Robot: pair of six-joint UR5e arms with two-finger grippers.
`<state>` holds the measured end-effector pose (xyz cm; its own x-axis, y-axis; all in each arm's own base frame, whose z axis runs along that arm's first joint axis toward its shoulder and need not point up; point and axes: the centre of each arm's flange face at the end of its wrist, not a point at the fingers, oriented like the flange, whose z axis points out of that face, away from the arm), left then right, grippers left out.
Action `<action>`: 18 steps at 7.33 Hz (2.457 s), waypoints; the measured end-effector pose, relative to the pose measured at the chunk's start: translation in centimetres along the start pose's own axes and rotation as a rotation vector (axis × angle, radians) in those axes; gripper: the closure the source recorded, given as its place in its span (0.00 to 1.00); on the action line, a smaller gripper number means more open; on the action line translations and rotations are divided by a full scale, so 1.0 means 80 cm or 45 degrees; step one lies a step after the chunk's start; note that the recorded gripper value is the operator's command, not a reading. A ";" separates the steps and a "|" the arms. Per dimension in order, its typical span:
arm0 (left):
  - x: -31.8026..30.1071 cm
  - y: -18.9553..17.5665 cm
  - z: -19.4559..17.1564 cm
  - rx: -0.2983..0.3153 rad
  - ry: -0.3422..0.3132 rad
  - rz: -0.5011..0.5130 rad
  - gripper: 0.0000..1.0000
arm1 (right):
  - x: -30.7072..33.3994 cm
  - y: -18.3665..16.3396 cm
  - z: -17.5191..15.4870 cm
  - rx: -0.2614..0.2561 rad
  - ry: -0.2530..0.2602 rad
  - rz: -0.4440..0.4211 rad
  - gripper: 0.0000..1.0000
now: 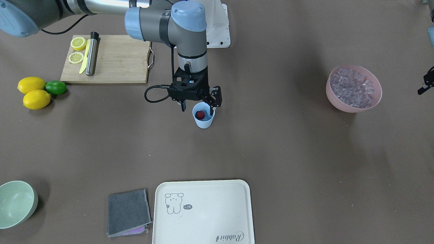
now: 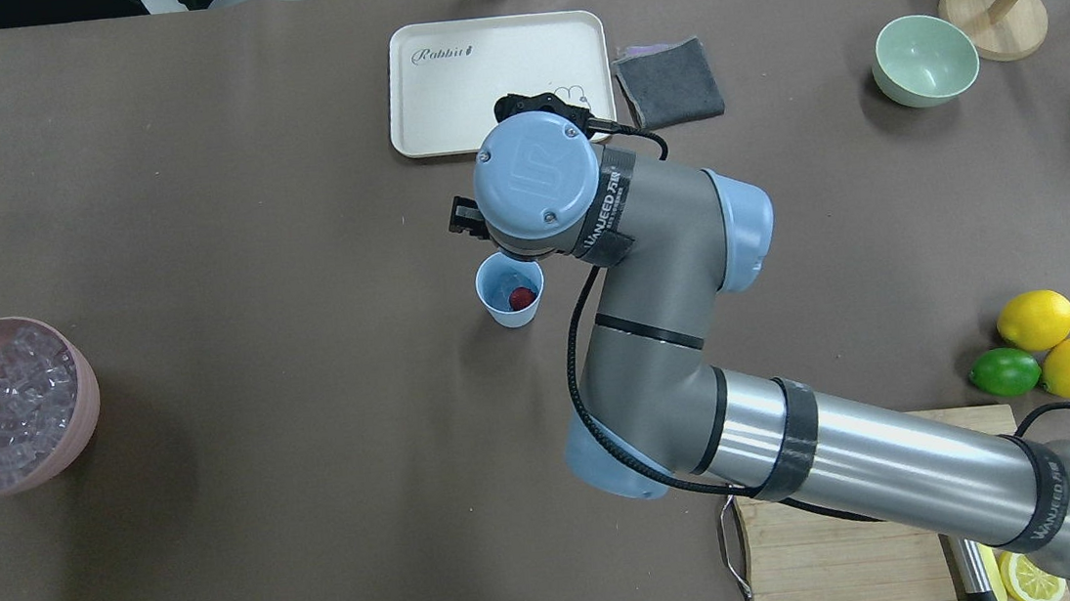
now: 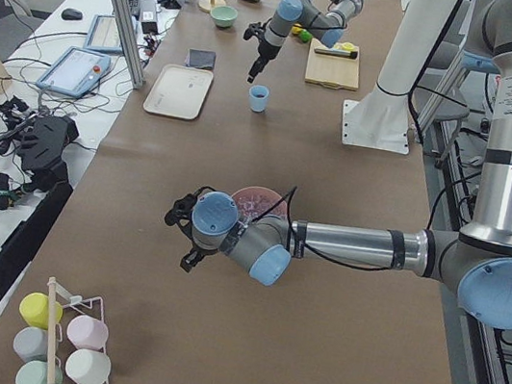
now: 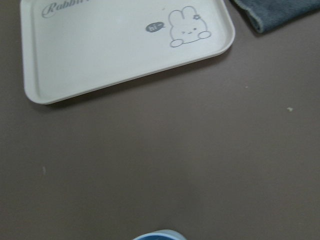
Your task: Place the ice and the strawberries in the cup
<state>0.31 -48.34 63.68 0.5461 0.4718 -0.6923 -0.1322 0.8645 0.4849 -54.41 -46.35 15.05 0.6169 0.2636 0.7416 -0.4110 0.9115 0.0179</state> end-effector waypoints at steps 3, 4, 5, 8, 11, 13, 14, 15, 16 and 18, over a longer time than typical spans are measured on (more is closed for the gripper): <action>0.005 -0.018 0.006 -0.038 0.002 -0.191 0.02 | 0.137 -0.081 -0.012 -0.018 0.079 -0.140 0.00; 0.003 -0.015 0.008 -0.065 0.006 -0.133 0.02 | 0.181 -0.118 -0.018 -0.051 0.094 -0.196 0.00; -0.004 -0.013 0.007 -0.116 0.008 -0.034 0.02 | 0.231 -0.151 -0.023 -0.085 0.111 -0.266 0.00; -0.024 -0.031 -0.060 -0.282 -0.072 0.098 0.02 | 0.391 -0.241 -0.041 -0.197 0.139 -0.465 0.00; -0.033 -0.005 -0.074 -0.358 -0.115 -0.074 0.02 | 0.661 -0.268 -0.048 -0.239 0.115 -0.578 0.00; -0.039 0.014 -0.068 -0.338 -0.125 -0.077 0.02 | 0.825 -0.231 -0.049 -0.242 0.115 -0.481 0.00; -0.041 0.026 -0.065 -0.326 -0.129 -0.065 0.02 | 0.879 -0.223 -0.053 -0.243 0.129 -0.401 0.00; -0.042 0.032 -0.063 -0.320 -0.130 -0.058 0.02 | 0.919 -0.221 -0.056 -0.254 0.136 -0.317 0.00; -0.042 0.035 -0.063 -0.318 -0.130 -0.056 0.02 | 0.935 -0.223 -0.061 -0.294 0.148 -0.235 0.00; -0.042 0.036 -0.061 -0.320 -0.130 -0.054 0.02 | 0.931 -0.239 -0.092 -0.375 0.208 -0.154 0.00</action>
<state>-5.97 -46.56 64.80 0.6343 0.4251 -0.6457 -0.3012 0.9051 0.2999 4.32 -41.83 64.99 0.7581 0.1736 0.6286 -0.1322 0.9848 -0.1125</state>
